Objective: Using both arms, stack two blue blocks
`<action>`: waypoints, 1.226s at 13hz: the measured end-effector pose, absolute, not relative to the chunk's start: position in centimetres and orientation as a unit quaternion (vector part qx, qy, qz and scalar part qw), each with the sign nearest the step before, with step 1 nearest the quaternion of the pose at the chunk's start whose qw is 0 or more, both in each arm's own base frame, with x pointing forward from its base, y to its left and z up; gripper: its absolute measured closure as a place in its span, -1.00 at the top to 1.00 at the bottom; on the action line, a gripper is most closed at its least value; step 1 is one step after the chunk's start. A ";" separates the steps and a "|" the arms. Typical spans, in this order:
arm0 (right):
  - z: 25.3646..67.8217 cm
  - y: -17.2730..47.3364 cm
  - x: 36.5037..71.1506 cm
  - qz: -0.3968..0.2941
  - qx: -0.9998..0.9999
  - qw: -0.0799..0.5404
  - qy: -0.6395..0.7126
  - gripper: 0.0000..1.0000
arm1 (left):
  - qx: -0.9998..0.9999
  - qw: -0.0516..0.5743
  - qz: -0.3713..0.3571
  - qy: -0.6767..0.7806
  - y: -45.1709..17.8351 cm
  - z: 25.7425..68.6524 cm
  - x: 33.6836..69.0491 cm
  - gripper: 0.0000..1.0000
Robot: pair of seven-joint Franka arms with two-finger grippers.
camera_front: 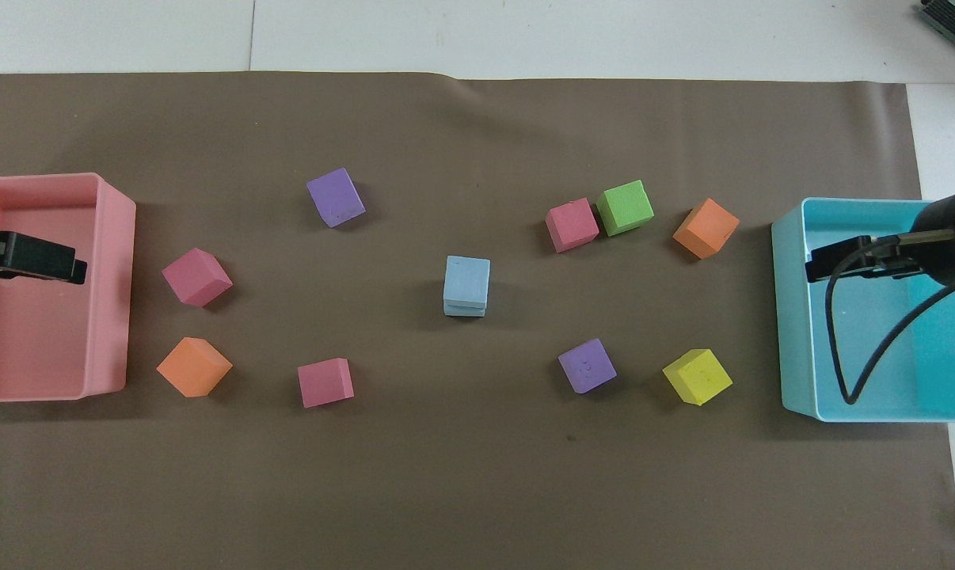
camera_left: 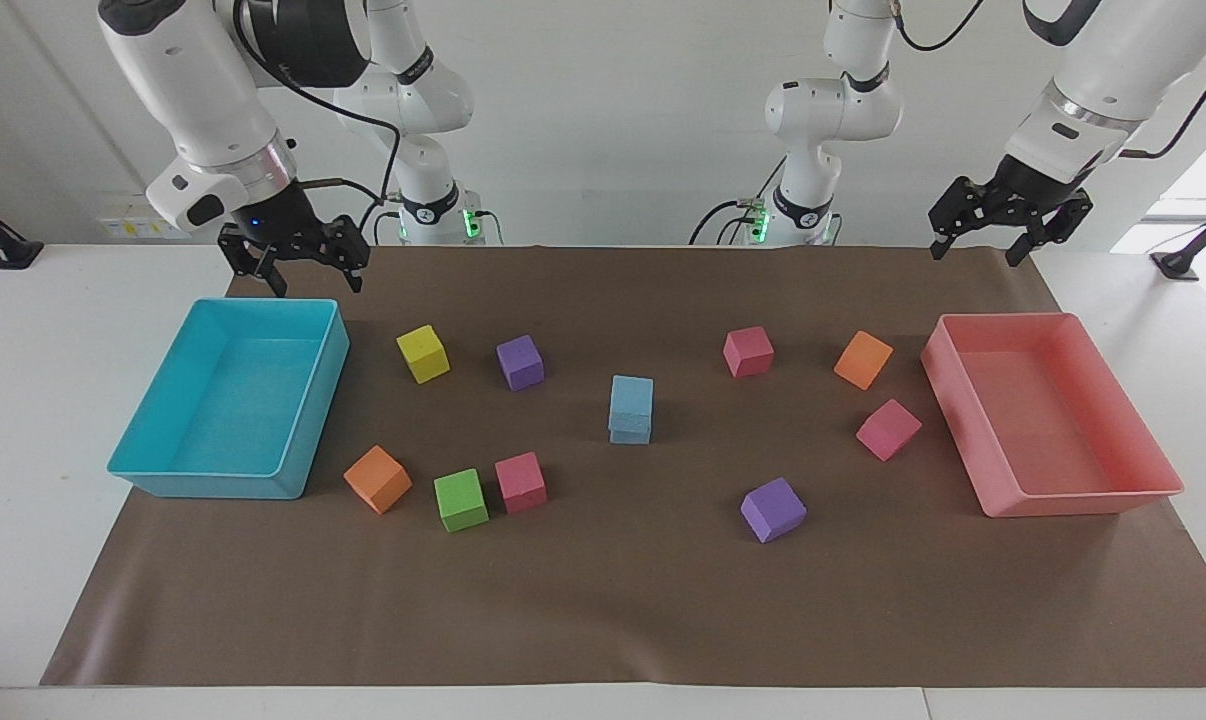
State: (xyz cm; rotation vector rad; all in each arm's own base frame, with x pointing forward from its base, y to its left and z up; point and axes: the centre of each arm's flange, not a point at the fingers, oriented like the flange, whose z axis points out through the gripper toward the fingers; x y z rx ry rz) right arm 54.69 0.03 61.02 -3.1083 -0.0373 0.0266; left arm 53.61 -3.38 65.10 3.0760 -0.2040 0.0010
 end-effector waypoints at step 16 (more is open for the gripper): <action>64.1 -0.2 53.2 0.003 -1.000 0.003 -0.014 1.00 | 0.998 0.012 -0.005 -0.064 -2.8 65.3 53.2 1.00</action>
